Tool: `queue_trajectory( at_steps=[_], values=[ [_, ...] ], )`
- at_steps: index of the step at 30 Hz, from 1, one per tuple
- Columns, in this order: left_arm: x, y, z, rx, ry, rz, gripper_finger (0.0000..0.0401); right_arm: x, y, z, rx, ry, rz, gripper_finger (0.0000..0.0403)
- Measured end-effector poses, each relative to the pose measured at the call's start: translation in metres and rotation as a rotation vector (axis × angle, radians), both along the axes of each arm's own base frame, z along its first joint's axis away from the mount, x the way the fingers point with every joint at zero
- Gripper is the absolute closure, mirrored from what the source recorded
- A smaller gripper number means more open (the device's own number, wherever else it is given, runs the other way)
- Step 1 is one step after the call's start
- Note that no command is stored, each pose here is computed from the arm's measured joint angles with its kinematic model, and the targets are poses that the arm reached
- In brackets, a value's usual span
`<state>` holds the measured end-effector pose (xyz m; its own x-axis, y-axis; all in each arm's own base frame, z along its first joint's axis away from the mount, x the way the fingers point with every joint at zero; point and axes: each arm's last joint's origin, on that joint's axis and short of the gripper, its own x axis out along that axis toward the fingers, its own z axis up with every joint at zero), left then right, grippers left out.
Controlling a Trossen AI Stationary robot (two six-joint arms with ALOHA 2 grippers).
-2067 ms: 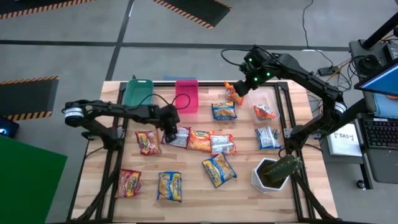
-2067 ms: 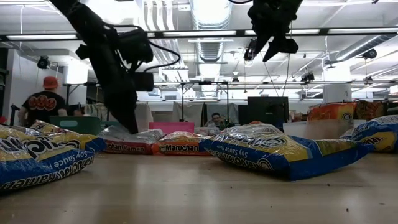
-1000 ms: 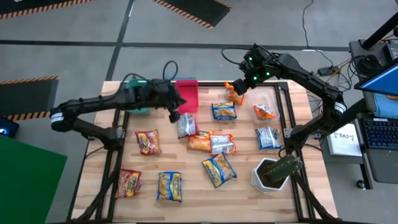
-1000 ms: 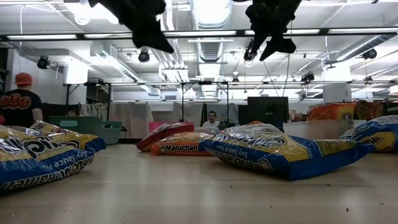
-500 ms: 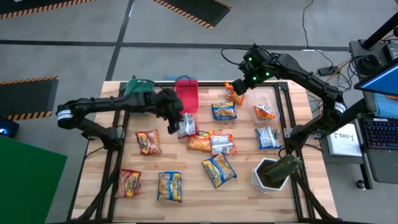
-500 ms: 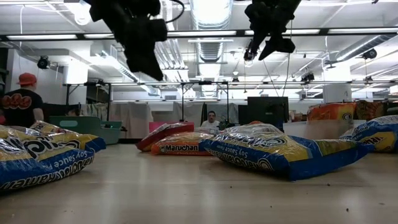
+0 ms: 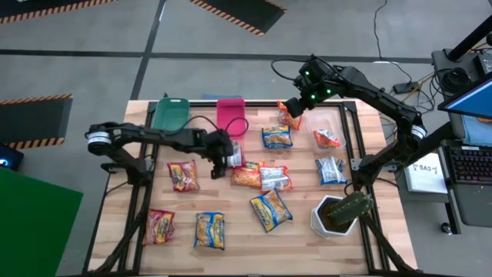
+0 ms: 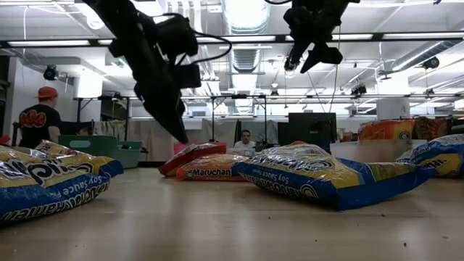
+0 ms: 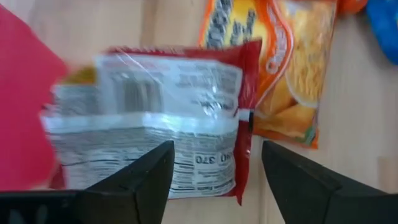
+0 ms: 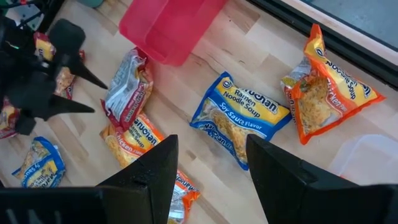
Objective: Sort Maruchan noodles
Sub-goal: Put the red noodle pack into the red bin
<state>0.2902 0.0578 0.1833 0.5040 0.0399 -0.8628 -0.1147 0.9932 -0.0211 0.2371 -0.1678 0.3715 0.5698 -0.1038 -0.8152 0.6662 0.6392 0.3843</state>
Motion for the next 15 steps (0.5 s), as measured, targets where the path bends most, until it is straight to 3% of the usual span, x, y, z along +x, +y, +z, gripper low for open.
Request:
queue_trajectory(
  at_steps=[8, 15],
  values=[
    [0.002, -0.003, -0.013, -0.01, -0.072, 0.035, 0.0187, 0.0, 0.0, 0.0, -0.002, 0.001, -0.002, 0.0225],
    [-0.001, 0.0, -0.02, 0.089, -0.102, 0.103, 0.0189, 0.0, -0.001, 0.0, -0.009, 0.012, -0.028, 0.0225]
  ],
)
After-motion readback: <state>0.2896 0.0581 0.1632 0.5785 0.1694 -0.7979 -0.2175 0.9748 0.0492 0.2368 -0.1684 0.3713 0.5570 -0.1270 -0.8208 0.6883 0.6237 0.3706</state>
